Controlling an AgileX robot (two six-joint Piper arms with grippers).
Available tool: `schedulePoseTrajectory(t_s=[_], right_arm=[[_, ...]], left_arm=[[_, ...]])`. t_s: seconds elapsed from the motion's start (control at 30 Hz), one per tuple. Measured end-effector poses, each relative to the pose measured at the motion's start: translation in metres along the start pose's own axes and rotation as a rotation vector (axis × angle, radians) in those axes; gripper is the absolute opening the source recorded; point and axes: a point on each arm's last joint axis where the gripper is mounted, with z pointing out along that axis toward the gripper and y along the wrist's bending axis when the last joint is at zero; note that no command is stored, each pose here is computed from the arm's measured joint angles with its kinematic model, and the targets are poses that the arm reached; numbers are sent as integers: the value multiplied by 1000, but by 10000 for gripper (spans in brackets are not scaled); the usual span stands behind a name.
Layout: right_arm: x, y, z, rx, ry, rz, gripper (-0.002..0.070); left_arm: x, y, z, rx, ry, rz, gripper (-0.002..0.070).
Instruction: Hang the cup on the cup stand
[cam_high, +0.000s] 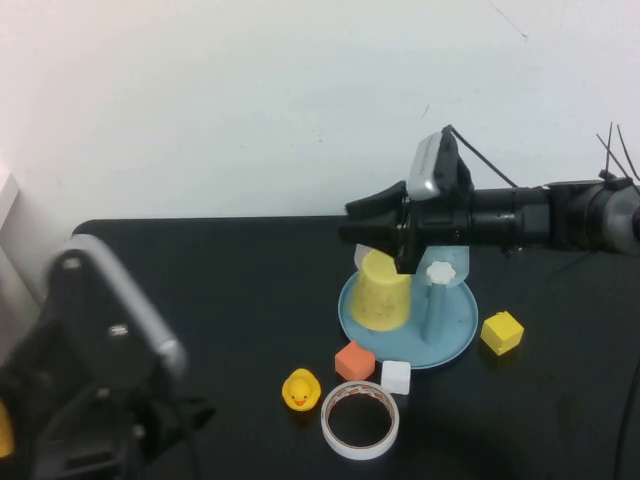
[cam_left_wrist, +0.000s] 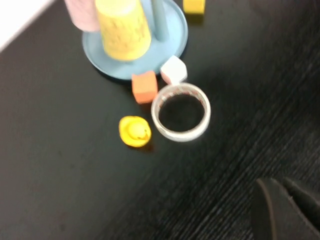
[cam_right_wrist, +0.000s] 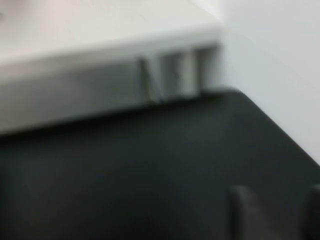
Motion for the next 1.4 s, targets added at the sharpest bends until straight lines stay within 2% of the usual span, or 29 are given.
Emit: schedulePoseTrajectory(t_s=[0.07, 0.17, 0.27, 0.37, 0.53, 0.8, 1.1, 1.23, 1.4], right_arm=[[-5, 5, -4, -73, -58, 9, 135], [-21, 4, -19, -119, -113, 44, 41], [-41, -4, -41, -99, -139, 148, 13], [-66, -7, -62, -80, -156, 234, 5], [-115, 13, -86, -104, -84, 181, 1], [-186, 86, -132, -104, -194, 46, 0], [-209, 194, -189, -80, -252, -154, 0], [-209, 242, -214, 23, -263, -230, 0], [-199, 295, -247, 233, -266, -346, 0]], left_arm=[[2, -1, -13, -16, -33, -5, 0], [12, -2, -39, -53, -76, -31, 0], [29, -5, -64, -91, -143, -78, 0], [56, -9, -69, -107, -174, -115, 0], [96, -11, -66, -160, -246, -159, 0], [132, -5, -64, -289, -351, -235, 0], [137, -5, -60, -291, -368, -246, 0], [137, -5, -60, -290, -369, -246, 0], [137, -5, -60, -290, -368, -246, 0]])
